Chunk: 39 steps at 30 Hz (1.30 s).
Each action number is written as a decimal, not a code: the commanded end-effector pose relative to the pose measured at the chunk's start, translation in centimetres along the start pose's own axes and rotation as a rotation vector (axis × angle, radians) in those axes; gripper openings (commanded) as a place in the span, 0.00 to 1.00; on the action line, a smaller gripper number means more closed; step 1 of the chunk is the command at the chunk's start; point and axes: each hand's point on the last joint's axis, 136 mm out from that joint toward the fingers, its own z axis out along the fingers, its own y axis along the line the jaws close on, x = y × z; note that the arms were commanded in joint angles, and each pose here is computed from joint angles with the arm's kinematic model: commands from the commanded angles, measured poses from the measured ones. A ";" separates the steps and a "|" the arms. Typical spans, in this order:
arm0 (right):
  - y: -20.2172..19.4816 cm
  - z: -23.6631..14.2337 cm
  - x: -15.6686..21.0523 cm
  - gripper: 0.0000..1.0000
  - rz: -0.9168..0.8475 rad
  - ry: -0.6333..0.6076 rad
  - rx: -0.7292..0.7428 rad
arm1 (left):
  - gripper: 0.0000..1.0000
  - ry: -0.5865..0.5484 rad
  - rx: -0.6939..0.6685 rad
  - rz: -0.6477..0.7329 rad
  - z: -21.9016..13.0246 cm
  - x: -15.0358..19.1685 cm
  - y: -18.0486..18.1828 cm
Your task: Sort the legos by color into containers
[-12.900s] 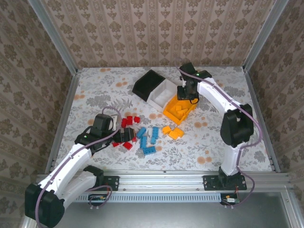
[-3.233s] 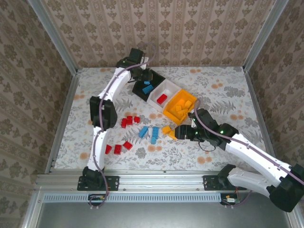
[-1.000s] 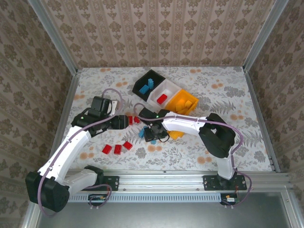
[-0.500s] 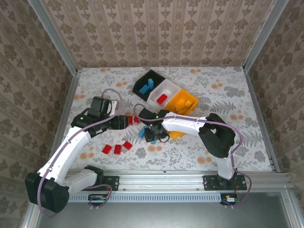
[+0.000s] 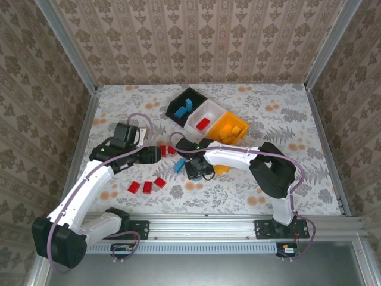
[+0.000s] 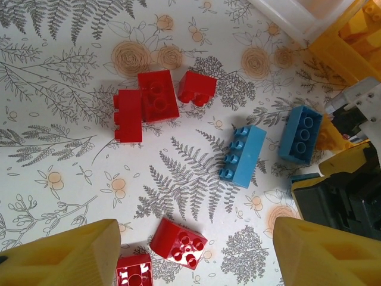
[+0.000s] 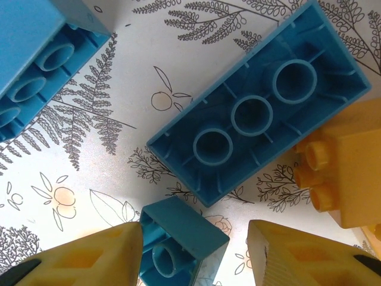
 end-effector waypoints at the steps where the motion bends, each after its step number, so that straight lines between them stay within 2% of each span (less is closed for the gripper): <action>1: -0.3 0.3 0.7 0.50 -0.004 0.020 0.020 | 0.70 -0.021 0.014 -0.025 -0.3 -0.1 0.0; 5: 0.3 0.9 1.0 0.46 0.001 0.036 -0.006 | 0.70 -0.023 0.012 -0.028 -0.2 -0.1 0.2; 13: 0.6 0.6 1.0 0.31 0.000 0.023 -0.023 | 0.70 -0.022 0.016 -0.034 -0.1 0.1 0.4; 17: 0.6 -0.6 0.5 0.26 0.005 -0.009 -0.031 | 0.70 -0.025 0.018 -0.037 -0.2 0.1 0.3; 24: 0.3 -4.9 -0.7 0.24 0.012 -0.085 -0.056 | 0.70 -0.023 0.022 -0.040 -0.1 0.1 0.3; 31: -1.8 -11.0 -4.1 0.25 0.058 -0.198 -0.126 | 0.70 -0.023 0.031 -0.043 0.0 0.1 0.2; 39: -6.5 -14.9 -11.5 0.26 0.106 -0.313 -0.129 | 0.71 -0.015 0.035 -0.047 0.1 0.3 0.3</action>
